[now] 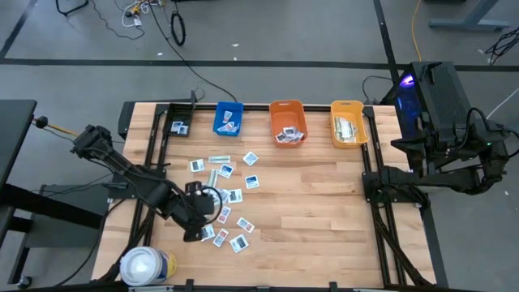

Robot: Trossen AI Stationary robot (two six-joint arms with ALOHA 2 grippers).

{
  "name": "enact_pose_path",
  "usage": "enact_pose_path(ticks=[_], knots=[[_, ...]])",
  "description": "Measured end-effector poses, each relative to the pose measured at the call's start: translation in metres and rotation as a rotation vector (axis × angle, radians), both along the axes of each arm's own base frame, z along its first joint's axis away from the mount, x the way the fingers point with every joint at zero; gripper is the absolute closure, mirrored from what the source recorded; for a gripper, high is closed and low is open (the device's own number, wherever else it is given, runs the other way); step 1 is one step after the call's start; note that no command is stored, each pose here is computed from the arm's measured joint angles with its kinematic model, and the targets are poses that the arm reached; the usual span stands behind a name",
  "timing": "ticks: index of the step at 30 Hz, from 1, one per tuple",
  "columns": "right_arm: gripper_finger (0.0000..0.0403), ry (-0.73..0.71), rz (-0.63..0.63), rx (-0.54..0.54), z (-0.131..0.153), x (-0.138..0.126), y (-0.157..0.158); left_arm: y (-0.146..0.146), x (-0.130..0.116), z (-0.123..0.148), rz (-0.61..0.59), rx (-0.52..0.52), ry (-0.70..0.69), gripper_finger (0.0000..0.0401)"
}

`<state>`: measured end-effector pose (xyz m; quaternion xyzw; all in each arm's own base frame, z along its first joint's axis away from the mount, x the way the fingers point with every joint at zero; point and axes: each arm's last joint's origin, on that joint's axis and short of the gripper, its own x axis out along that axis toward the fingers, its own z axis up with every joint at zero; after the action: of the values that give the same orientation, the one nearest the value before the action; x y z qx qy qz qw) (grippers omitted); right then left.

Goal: Pick & Place First Aid Supplies
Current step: Put the bandage into the yellow bin

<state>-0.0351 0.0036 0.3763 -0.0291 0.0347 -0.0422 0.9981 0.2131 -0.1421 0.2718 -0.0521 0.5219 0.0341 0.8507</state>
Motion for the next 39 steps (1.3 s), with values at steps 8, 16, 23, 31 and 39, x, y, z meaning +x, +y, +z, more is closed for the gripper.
enact_pose_path(ticks=[8,16,23,31,39], knots=[[0.038,0.0,0.0,0.0,0.0,0.0,0.0,0.003,0.006,-0.005,0.038,0.066,-0.016,0.0224],[0.038,0.0,0.0,0.0,0.0,0.0,0.0,-0.003,0.014,-0.02,0.052,0.079,0.038,0.0224],[0.038,0.0,0.0,0.0,0.0,0.0,0.0,-0.009,0.022,-0.035,0.084,0.075,0.08,0.0224],[0.038,-0.001,0.0,0.0,0.0,0.0,0.0,-0.022,0.038,-0.058,0.076,0.052,0.09,0.0224],[0.038,-0.001,0.0,0.0,0.0,0.0,0.0,-0.028,0.043,-0.081,0.153,0.051,0.166,0.0224]])
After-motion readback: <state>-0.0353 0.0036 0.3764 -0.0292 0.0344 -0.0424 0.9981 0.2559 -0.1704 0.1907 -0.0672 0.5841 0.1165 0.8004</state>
